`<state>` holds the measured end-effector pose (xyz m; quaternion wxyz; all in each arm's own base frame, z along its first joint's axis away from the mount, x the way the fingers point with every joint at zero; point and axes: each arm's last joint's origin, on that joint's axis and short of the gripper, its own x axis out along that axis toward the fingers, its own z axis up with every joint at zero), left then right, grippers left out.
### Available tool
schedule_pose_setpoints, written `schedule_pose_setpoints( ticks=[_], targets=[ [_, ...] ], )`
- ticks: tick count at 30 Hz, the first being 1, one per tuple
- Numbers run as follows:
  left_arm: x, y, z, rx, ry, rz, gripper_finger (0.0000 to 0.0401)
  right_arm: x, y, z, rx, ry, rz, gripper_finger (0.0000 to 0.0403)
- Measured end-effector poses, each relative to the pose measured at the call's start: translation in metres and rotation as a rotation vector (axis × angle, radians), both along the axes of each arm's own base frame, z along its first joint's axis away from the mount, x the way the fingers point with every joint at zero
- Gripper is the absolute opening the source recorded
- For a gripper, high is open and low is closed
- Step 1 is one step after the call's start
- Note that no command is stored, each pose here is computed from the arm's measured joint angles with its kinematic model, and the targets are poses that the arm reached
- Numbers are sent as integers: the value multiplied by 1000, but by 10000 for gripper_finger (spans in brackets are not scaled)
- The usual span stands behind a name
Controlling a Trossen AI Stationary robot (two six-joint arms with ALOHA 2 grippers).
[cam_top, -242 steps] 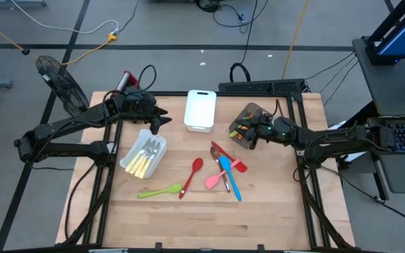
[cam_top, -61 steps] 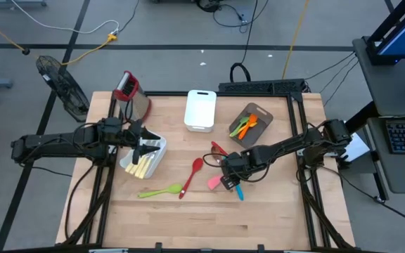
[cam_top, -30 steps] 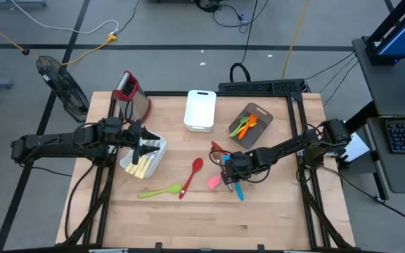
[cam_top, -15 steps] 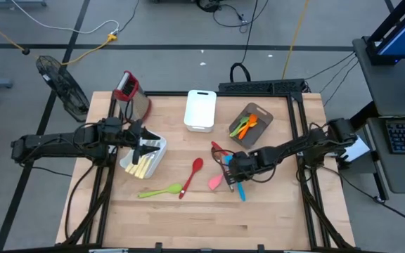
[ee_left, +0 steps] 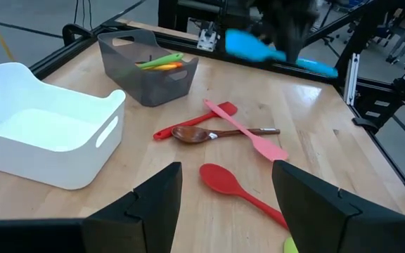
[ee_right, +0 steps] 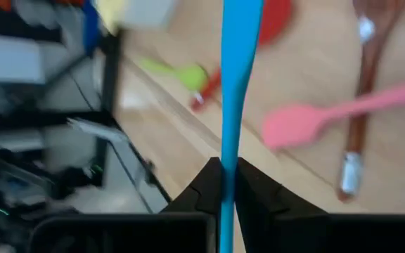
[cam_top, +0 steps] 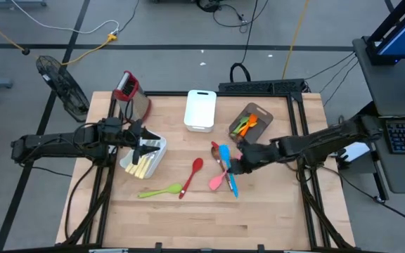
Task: Pick & Place Kitchen Items
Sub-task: Put the blue spatula into the black bin
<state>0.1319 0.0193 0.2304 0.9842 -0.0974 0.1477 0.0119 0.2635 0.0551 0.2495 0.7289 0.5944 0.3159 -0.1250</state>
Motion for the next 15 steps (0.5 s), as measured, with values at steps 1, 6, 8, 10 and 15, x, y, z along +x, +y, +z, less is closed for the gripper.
schedule_pose_setpoints(
  ticks=[1,6,8,10,15],
  targets=[
    [0,0,0,0,0,0,228,-2,-1,5,-9,-26,-24,15],
    [0,0,0,2,-1,-1,228,-11,-14,24,-40,-122,-182,13],
    [0,0,0,2,-1,-1,228,-15,-22,31,-44,-155,-252,11],
    [0,0,0,2,-1,-1,228,-19,-30,37,-27,-182,-305,11],
    [0,0,0,3,-1,-1,228,-38,-53,35,61,-207,-445,11]
  ],
)
